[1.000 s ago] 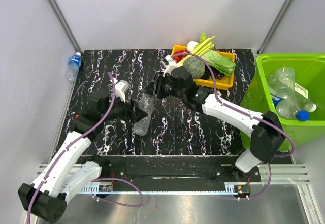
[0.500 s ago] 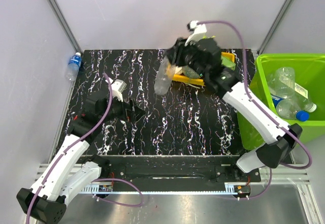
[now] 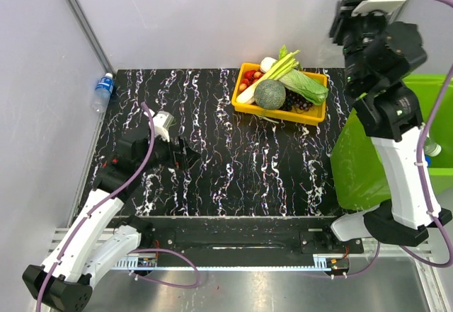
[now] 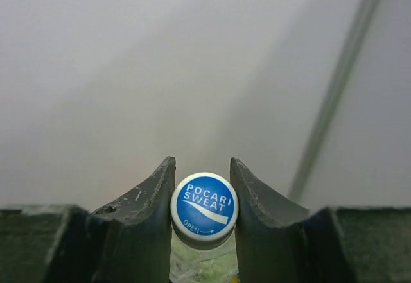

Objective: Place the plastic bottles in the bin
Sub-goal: Place the plastic bottle in the trash bin.

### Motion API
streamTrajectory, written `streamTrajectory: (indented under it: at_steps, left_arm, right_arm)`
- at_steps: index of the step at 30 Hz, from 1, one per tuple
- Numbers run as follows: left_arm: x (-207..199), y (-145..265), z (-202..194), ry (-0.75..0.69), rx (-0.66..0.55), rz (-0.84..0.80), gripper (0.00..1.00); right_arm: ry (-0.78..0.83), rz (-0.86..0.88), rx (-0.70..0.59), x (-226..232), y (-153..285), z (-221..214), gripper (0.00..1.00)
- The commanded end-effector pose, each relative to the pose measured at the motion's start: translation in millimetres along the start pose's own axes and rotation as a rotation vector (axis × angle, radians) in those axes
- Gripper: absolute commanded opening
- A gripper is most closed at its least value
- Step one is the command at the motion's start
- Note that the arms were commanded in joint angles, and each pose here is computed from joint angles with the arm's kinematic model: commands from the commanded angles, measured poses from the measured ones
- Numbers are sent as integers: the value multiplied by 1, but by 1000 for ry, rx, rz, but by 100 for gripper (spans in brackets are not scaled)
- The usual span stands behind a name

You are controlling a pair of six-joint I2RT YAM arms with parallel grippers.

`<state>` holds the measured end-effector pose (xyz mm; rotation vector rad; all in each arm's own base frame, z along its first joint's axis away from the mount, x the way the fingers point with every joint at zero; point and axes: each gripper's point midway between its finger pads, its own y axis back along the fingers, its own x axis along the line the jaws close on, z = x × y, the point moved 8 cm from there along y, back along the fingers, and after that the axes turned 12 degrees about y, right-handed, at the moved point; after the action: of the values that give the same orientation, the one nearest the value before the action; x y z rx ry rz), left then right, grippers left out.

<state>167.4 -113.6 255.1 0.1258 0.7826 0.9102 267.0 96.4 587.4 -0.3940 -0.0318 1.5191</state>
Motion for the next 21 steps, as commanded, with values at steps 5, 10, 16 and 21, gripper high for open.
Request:
streamTrajectory:
  at_steps: [5, 10, 16, 21]
  left_arm:
    - [-4, 11, 17, -44, -114, 37, 99]
    - [-5, 10, 16, -44, -97, 27, 99]
    - [-4, 10, 16, -43, -103, 39, 99]
    - [-3, 15, 18, -45, -130, 63, 99]
  right_arm:
    - [468, -383, 187, -79, 24, 16, 26]
    - [606, -459, 269, -115, 40, 1, 29]
    - [593, -634, 373, -155, 61, -23, 32]
    - [623, -654, 458, -159, 68, -50, 45]
